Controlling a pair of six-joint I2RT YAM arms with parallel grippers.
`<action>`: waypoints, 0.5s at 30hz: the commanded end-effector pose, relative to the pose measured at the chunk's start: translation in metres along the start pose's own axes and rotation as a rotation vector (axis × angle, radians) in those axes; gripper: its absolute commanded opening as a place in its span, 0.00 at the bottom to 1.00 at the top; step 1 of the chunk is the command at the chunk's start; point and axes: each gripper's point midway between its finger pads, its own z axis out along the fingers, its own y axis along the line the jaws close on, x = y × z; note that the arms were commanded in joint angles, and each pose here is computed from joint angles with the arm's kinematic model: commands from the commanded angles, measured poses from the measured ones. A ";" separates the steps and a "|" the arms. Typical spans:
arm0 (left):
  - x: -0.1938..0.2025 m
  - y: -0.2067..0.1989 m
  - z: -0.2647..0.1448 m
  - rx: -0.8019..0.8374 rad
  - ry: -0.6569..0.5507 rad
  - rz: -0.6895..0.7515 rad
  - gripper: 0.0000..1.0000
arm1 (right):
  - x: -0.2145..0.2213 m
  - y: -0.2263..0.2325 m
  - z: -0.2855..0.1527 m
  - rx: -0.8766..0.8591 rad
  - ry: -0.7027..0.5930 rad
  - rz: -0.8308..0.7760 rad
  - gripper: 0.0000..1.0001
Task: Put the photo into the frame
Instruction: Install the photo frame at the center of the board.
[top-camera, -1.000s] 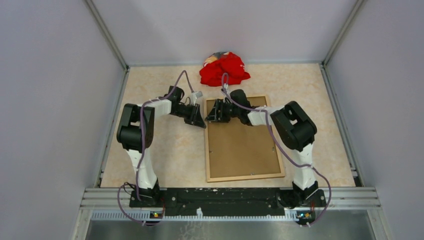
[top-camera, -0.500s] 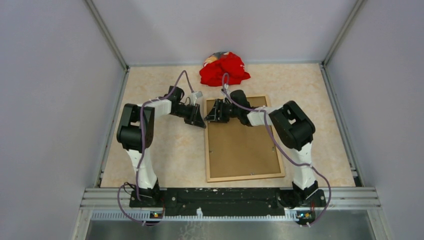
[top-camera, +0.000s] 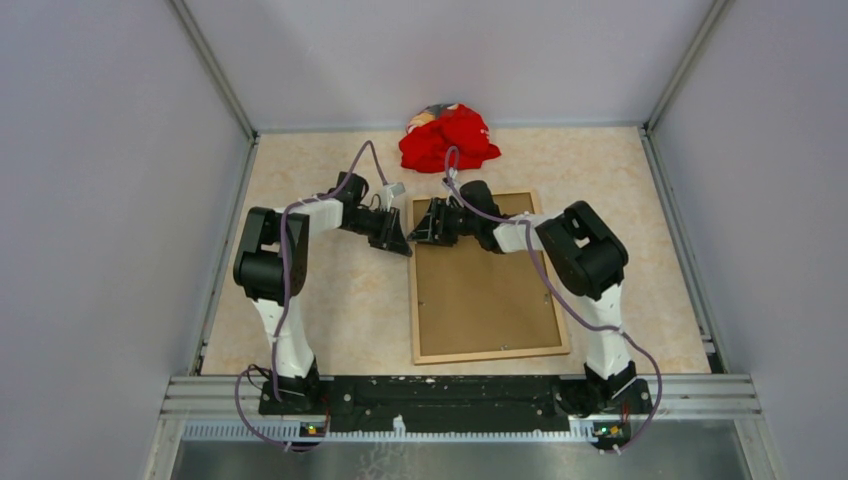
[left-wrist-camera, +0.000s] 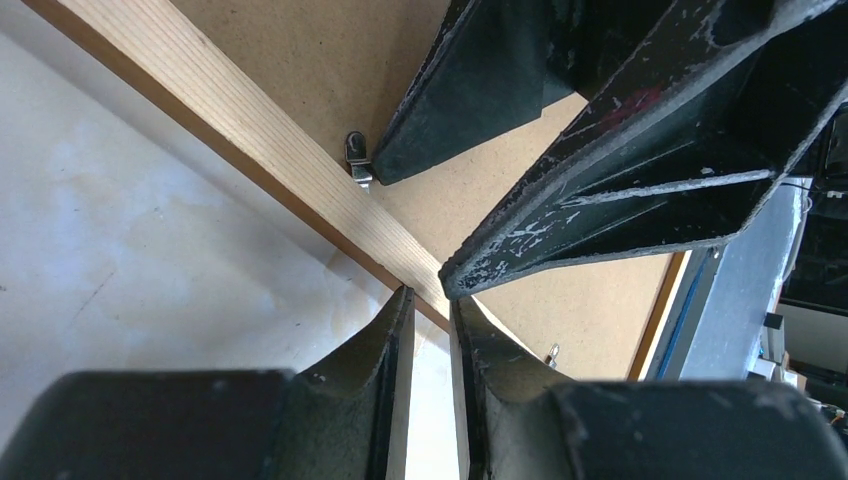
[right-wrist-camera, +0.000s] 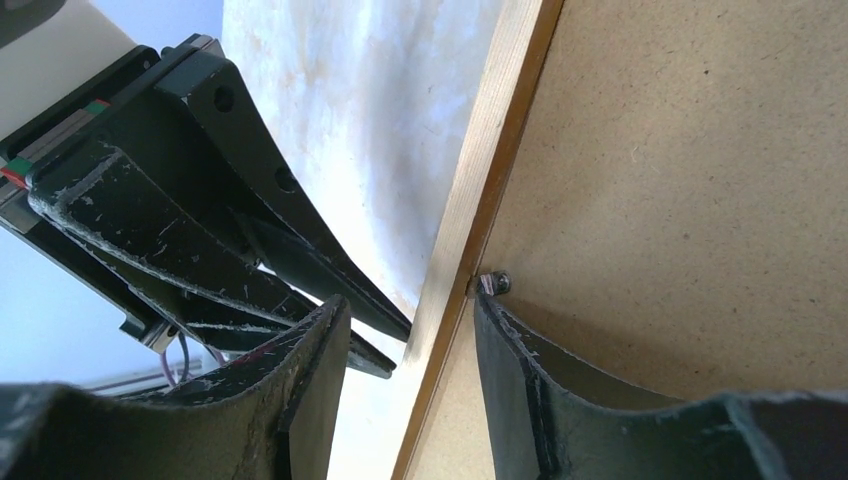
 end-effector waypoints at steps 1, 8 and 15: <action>0.001 -0.001 0.005 0.019 0.006 0.023 0.26 | 0.003 -0.011 0.012 0.030 -0.017 0.005 0.49; 0.001 -0.002 0.004 0.020 0.007 0.022 0.26 | 0.002 -0.009 0.015 0.022 -0.039 0.021 0.49; 0.000 -0.002 0.004 0.021 0.008 0.021 0.26 | 0.002 -0.010 0.016 0.025 -0.044 0.026 0.48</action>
